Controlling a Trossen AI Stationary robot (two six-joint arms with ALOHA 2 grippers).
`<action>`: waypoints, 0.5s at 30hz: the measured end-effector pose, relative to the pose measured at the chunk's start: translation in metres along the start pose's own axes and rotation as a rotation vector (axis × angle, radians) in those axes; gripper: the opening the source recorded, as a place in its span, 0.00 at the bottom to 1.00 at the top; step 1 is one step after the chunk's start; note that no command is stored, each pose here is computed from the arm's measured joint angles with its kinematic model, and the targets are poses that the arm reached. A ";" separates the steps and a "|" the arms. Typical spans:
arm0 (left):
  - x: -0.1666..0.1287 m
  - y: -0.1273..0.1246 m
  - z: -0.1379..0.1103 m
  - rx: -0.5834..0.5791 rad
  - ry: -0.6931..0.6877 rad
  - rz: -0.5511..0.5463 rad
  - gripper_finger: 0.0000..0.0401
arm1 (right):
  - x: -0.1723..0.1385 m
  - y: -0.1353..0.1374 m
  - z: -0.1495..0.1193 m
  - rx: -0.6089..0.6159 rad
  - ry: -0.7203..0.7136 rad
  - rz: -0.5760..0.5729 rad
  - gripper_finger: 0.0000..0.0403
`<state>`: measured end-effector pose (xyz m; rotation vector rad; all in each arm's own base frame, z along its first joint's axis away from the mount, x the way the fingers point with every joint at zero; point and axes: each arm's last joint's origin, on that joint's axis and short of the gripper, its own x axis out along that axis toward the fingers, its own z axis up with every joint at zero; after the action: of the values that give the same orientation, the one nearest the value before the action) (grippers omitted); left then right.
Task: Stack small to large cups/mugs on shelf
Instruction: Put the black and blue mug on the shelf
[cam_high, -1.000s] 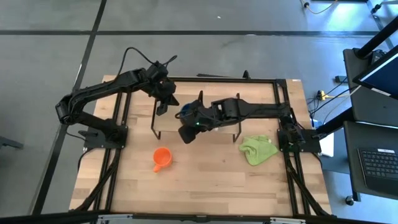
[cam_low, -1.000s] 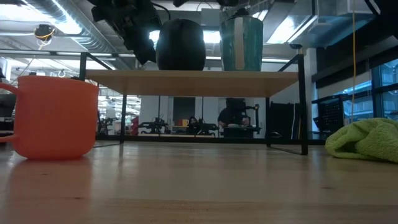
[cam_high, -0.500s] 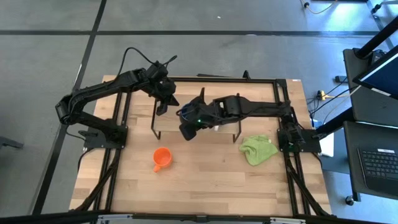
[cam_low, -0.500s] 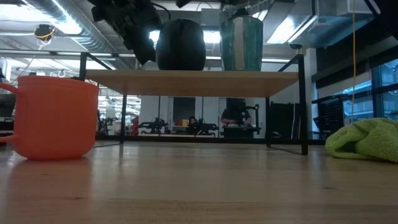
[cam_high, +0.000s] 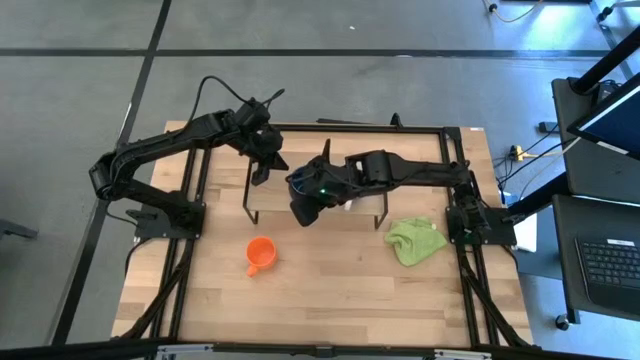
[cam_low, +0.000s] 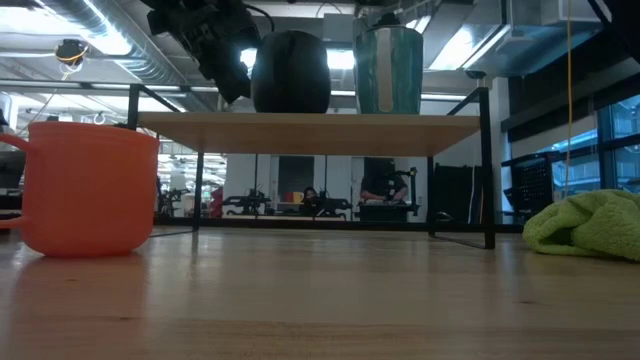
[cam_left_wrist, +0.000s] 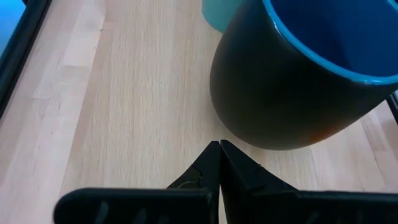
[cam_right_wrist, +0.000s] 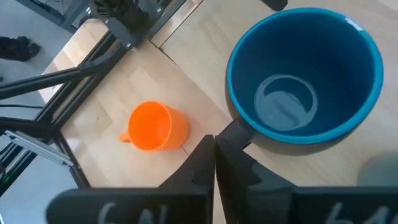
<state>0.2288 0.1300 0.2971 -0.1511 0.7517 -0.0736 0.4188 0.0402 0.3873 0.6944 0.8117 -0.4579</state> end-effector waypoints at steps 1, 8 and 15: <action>0.000 0.000 0.000 0.002 -0.004 0.001 0.00 | 0.000 0.000 0.000 0.001 0.004 0.003 0.03; 0.000 0.001 0.002 0.009 -0.016 0.005 0.00 | 0.006 -0.003 -0.005 0.026 0.042 -0.027 0.03; 0.001 0.001 0.002 0.031 -0.014 0.005 0.00 | 0.006 -0.005 -0.003 0.043 0.020 -0.052 0.04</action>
<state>0.2304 0.1311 0.2976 -0.1204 0.7365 -0.0792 0.4183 0.0386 0.3790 0.7203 0.8417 -0.5171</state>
